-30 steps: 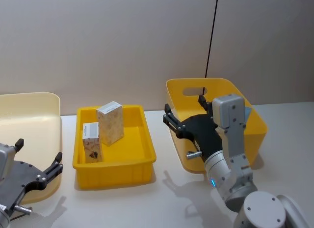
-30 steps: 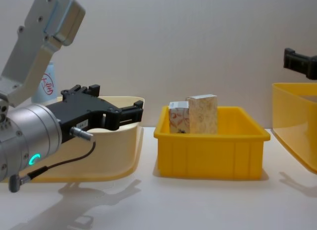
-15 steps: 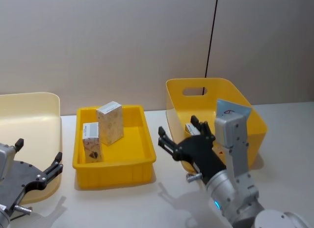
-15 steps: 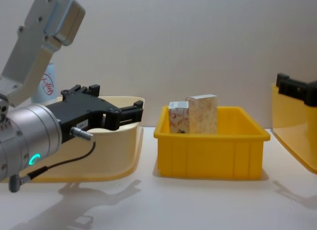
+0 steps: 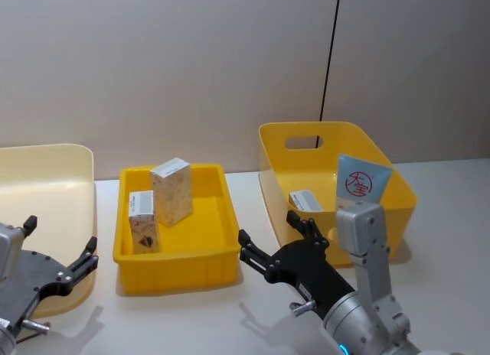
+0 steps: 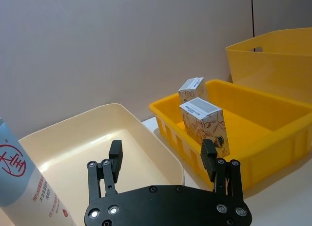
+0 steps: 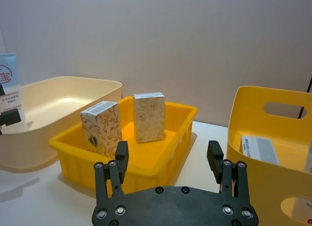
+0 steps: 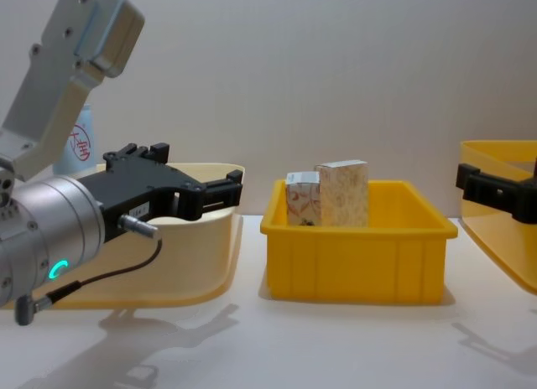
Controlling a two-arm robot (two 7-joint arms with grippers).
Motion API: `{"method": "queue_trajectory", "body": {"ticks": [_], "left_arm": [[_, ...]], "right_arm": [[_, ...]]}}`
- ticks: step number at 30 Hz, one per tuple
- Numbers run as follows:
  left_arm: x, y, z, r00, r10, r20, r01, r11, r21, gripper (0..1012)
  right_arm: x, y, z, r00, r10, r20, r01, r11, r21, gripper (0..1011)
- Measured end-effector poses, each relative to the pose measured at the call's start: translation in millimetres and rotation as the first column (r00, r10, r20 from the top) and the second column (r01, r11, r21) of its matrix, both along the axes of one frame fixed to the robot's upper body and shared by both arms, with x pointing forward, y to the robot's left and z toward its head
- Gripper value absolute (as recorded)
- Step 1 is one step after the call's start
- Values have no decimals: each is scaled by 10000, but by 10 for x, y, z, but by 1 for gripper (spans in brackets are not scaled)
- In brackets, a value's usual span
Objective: Bimanual collaborative sorting of washing and personal care products
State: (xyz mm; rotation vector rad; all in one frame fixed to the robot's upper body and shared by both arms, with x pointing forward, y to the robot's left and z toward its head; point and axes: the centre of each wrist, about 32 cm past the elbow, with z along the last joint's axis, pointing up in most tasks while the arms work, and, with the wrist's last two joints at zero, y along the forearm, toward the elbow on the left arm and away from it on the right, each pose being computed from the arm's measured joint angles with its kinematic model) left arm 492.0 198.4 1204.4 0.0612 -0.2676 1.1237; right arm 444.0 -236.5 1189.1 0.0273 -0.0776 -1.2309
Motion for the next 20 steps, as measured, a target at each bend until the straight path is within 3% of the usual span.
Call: {"method": "queue_trajectory", "body": {"ticks": [20], "left_arm": [[0, 0, 0, 10000, 0, 1, 0, 10000, 0, 1001]], "right_arm": [[-7, -5, -4, 10000, 21, -30, -21, 10000, 6, 1001]]}}
